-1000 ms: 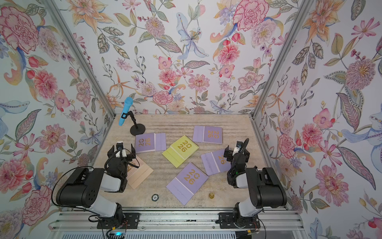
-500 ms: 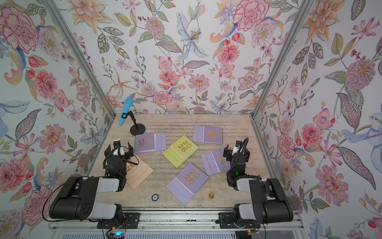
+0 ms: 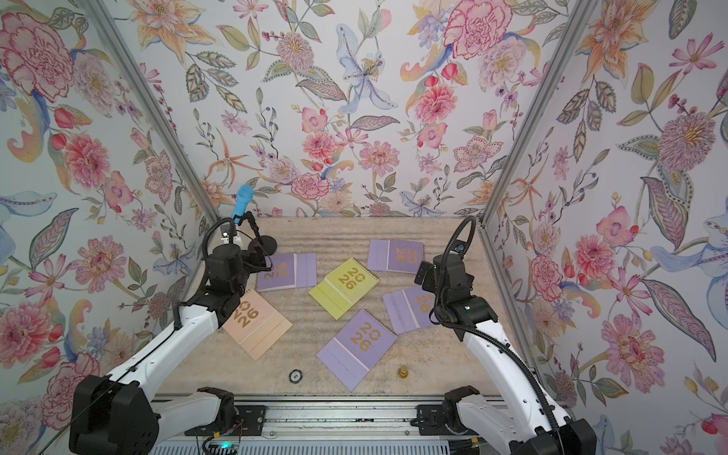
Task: Stack the calendars
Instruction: Adjust the calendar at the center of the board.
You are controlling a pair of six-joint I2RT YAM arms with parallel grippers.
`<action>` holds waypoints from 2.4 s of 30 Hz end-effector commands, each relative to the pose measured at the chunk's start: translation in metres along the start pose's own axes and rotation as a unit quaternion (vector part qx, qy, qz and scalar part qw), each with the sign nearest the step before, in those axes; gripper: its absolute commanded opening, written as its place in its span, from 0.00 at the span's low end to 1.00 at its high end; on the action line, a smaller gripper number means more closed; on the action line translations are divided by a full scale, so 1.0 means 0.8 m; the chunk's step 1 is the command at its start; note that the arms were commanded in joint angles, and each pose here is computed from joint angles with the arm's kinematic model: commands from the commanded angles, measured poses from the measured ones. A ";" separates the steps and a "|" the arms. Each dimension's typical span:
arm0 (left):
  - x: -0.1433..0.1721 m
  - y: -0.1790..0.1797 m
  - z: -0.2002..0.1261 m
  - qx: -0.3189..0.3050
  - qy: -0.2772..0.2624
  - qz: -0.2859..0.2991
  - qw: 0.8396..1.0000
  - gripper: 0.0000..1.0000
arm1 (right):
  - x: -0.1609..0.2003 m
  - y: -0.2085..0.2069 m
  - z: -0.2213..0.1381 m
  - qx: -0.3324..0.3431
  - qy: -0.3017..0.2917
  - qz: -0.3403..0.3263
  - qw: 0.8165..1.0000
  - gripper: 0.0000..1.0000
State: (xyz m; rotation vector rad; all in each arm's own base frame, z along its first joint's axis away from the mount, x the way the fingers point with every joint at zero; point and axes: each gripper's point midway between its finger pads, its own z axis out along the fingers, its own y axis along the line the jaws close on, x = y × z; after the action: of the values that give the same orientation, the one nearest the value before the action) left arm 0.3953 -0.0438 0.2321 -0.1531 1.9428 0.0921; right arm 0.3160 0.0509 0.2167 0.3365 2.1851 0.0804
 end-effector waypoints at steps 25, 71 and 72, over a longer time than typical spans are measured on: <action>0.249 -0.239 -0.076 0.199 0.283 -0.044 0.937 0.52 | 0.221 0.070 -0.012 -0.070 0.332 0.097 0.936 0.99; 0.360 -0.252 -0.128 0.211 0.428 -0.041 0.878 0.10 | 0.296 0.134 0.037 -0.137 0.413 0.116 0.893 0.99; 0.360 -0.252 -0.129 0.212 0.428 -0.044 0.878 0.10 | 0.296 0.135 0.040 -0.136 0.416 0.117 0.891 0.99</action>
State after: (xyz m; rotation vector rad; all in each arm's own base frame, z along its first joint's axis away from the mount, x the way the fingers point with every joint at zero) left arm 0.2521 -0.2842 0.0191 0.0316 2.6787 -0.5777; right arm 0.2254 0.2156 0.0404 0.4706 2.8896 0.8075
